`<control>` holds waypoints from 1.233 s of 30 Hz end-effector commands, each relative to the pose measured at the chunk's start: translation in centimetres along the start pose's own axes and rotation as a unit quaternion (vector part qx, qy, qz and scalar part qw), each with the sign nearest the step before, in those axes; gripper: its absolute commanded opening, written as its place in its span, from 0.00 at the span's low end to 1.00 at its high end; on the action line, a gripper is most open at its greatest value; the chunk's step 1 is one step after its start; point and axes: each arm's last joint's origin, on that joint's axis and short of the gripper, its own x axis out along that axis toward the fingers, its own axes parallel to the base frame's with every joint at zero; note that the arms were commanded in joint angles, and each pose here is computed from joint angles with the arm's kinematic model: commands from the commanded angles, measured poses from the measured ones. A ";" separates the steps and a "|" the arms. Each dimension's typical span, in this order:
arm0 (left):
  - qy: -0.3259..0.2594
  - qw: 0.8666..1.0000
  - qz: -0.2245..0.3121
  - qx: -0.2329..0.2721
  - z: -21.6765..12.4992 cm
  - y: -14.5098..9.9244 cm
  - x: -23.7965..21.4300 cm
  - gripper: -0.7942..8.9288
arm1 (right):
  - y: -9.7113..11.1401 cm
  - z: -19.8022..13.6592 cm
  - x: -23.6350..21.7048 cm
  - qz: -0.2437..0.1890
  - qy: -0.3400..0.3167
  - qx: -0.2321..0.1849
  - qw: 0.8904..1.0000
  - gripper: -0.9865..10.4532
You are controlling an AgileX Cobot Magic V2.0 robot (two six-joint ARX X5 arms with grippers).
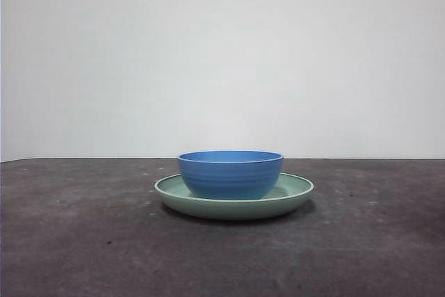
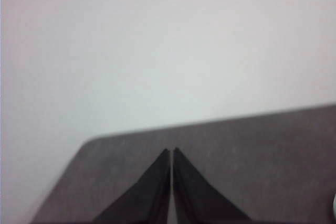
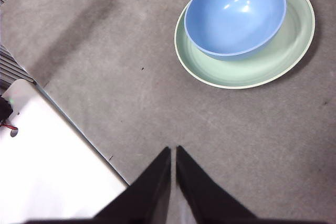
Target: Pick up the blue bowl, put it on the green plate, put it on desk
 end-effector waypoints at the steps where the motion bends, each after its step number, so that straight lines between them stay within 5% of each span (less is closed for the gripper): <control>1: 0.014 1.000 0.005 0.008 -2.2 -0.2 -0.2 0.09 | 0.3 0.4 -0.2 0.004 -0.009 -0.011 1.000 0.10; 13: 0.057 0.998 0.001 0.001 -8.0 -1.0 -0.6 0.09 | 0.3 0.4 -0.2 0.004 -0.009 -0.011 1.000 0.10; 28: 0.140 0.990 -0.010 -0.009 -10.4 -1.3 -1.0 0.09 | 0.3 0.4 -0.2 0.004 -0.009 -0.011 1.000 0.10; 37: 0.140 0.990 -0.008 -0.023 -10.4 -1.3 -1.0 0.09 | 0.3 0.4 -0.2 0.004 -0.009 -0.011 1.000 0.10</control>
